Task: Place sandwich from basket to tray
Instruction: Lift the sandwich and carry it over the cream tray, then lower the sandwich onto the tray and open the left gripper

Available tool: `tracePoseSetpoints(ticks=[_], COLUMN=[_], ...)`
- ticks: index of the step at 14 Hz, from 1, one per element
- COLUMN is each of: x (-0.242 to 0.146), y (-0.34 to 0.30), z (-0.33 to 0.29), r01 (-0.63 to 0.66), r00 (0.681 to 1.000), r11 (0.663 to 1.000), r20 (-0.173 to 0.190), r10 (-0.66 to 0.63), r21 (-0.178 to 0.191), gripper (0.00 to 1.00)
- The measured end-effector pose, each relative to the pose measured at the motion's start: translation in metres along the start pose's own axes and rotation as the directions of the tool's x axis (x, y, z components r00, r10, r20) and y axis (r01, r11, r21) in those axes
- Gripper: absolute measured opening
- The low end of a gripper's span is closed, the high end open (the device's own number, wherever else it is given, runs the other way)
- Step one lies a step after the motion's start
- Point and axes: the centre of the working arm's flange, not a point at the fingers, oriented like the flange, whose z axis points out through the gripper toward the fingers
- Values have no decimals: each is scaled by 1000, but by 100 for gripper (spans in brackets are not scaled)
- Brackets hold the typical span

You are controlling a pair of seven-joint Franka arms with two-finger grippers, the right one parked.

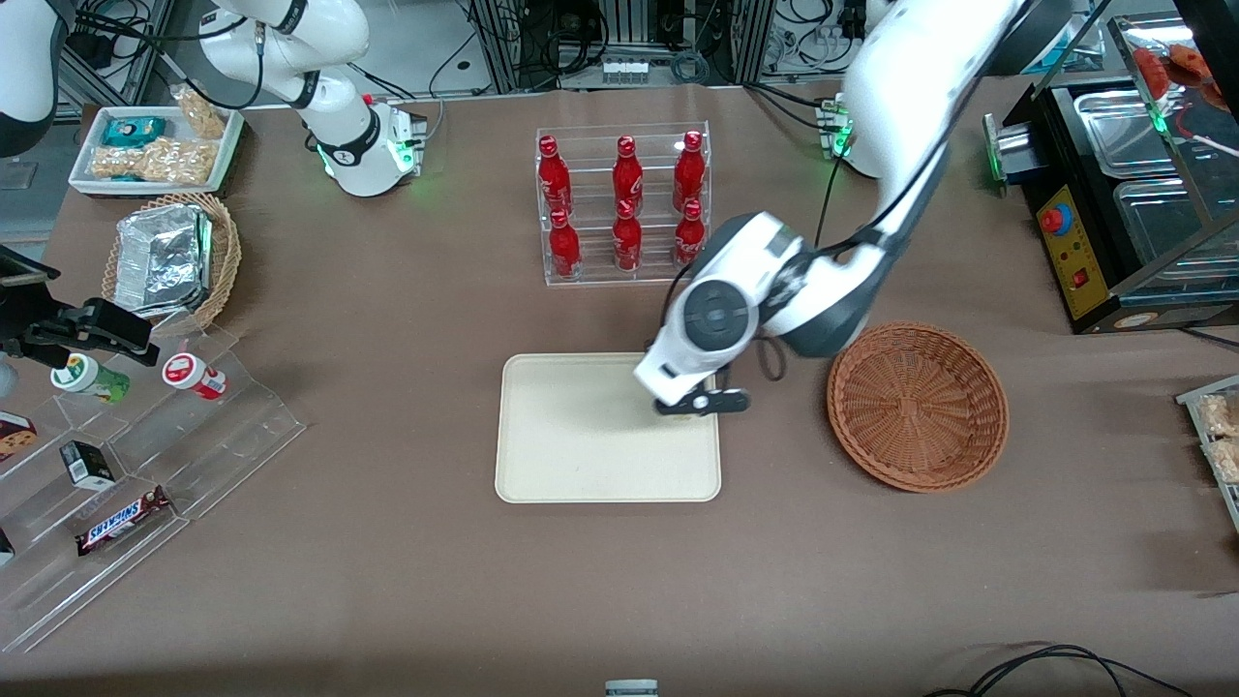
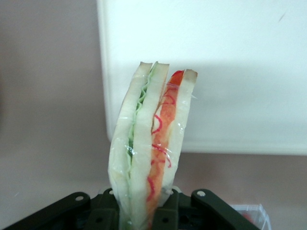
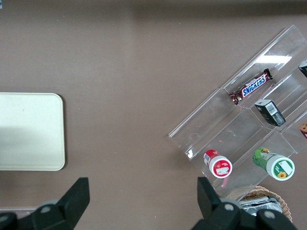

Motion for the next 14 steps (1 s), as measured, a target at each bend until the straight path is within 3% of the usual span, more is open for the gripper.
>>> tracePoseSetpoints(ticks=[2, 6, 9, 11, 14], x=[6, 10, 14, 16, 20], y=[33, 72, 78, 78, 77], z=[25, 63, 73, 73, 67], r01=[22, 47, 63, 98, 131], r00=[999, 993, 990, 986, 976], r11=[1000, 997, 994, 990, 986], r20=[-43, -103, -119, -123, -164], r10=[-21, -53, -73, -110, -147], r21=[20, -59, -90, -101, -102], gripper=[17, 19, 21, 34, 65])
